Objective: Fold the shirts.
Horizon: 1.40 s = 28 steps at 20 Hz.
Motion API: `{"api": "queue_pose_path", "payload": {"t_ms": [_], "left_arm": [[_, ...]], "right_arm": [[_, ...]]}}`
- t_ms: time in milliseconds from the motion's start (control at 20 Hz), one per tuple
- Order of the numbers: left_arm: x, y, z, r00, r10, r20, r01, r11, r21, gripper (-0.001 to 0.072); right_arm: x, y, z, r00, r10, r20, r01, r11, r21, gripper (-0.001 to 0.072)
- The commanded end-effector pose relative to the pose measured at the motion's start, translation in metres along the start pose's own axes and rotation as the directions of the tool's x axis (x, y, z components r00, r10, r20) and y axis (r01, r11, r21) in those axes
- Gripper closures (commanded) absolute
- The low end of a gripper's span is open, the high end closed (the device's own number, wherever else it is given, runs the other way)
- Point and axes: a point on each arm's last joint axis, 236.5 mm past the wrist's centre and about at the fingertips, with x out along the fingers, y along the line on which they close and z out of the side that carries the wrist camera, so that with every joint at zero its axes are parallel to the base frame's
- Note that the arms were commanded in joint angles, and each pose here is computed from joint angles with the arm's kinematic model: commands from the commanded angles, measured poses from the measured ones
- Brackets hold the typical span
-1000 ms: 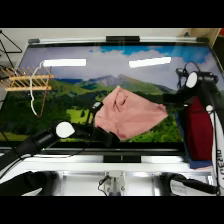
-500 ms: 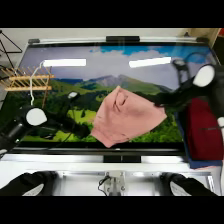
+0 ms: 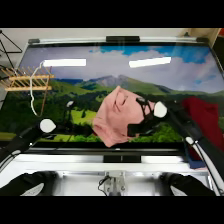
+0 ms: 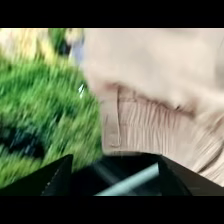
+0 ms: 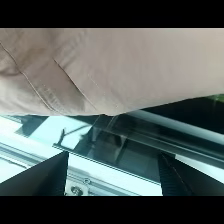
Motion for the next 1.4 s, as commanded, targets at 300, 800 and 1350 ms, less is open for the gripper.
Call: {"api": "queue_pose_path", "payload": {"t_ms": [300,800,1350], "left_arm": [[0.037,-0.006,0.004,0.996,-0.089,0.013,0.090,0.992,-0.089,0.0365],[0.036,-0.011,-0.006,0.993,-0.112,-0.028,0.110,0.990,-0.085,0.0673],[0.020,-0.017,0.012,0.988,-0.153,-0.023,0.152,0.986,-0.063,0.0674]], "right_arm": [[0.048,-0.011,-0.003,0.999,0.022,0.039,-0.028,0.984,0.174,0.0032],[0.080,-0.016,0.046,0.980,0.049,0.195,-0.103,0.955,0.280,0.0033],[0.052,-0.004,0.033,0.996,0.033,0.085,-0.033,0.999,-0.001,0.0665]]}}
